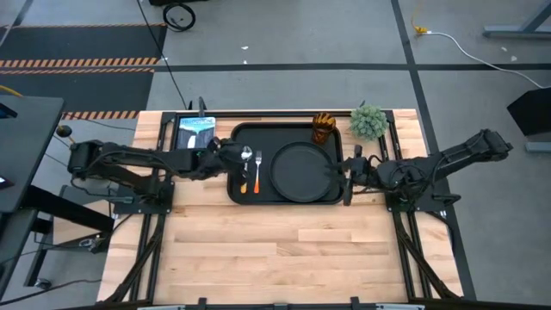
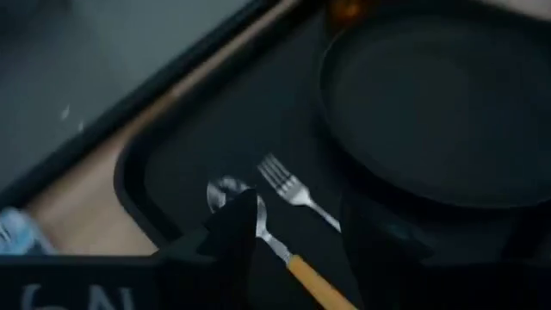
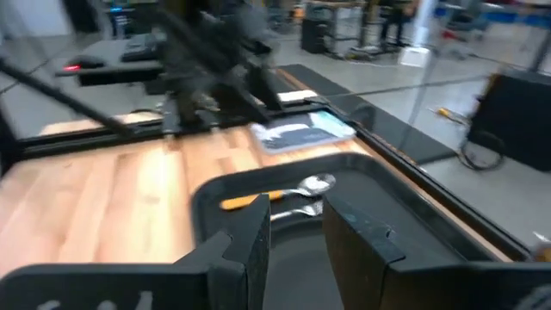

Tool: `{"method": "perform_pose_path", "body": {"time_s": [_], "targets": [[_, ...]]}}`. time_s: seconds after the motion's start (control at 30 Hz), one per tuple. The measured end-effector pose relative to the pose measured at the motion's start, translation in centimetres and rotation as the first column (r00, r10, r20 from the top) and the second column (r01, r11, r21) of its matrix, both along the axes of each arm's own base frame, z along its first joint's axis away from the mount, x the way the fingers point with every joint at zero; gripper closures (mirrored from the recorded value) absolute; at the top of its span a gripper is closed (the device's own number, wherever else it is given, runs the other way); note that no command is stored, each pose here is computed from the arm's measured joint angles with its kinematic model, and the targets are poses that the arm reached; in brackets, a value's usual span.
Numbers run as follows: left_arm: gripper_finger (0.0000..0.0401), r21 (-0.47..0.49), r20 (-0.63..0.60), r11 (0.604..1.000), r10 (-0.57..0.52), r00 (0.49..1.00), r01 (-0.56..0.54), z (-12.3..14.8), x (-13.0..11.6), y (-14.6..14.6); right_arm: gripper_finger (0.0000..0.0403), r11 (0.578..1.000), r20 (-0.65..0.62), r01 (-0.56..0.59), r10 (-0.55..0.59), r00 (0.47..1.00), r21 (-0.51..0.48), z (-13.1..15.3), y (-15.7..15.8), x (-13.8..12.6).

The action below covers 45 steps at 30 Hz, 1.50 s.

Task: Pick and place plate/cup/fork/spoon on tray
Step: Return to home position

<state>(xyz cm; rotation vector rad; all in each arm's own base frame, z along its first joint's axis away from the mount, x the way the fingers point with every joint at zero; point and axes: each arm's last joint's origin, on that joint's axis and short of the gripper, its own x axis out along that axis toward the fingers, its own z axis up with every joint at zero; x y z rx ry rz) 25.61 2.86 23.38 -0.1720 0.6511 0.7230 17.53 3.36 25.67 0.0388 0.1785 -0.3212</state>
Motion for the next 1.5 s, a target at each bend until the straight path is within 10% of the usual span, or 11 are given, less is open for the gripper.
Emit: {"method": "perform_pose_path", "body": {"time_s": [0.57, 0.93, 1.2, 1.5], "targets": [[0.0228, 0.203, 0.014, 0.929, -0.317, 0.948, 0.308, 5.8, -6.4, -3.2, 0.0287, 0.995, 0.08, 0.047, -0.054, 0.995, 0.088, -1.8, -0.8, -0.3], [0.0228, 0.15, 0.067, 0.919, -0.378, 0.923, 0.365, 0.2, -9.8, -3.3, 0.0287, 0.989, 0.252, 0.062, -0.095, 0.963, 0.135, -5.2, -1.9, -1.7], [0.0228, 0.14, 0.266, 0.896, -0.443, 0.856, 0.42, -0.7, -12.2, -3.5, 0.0287, 0.982, 0.361, 0.049, -0.113, 0.926, 0.184, -8.2, -2.6, -3.7], [0.0228, 0.215, 0.568, 0.873, -0.476, 0.672, 0.437, -0.5, -14.6, -3.5, 0.0287, 0.973, 0.36, 0.108, -0.177, 0.916, 0.206, -8.2, -3.1, -3.7]]}}
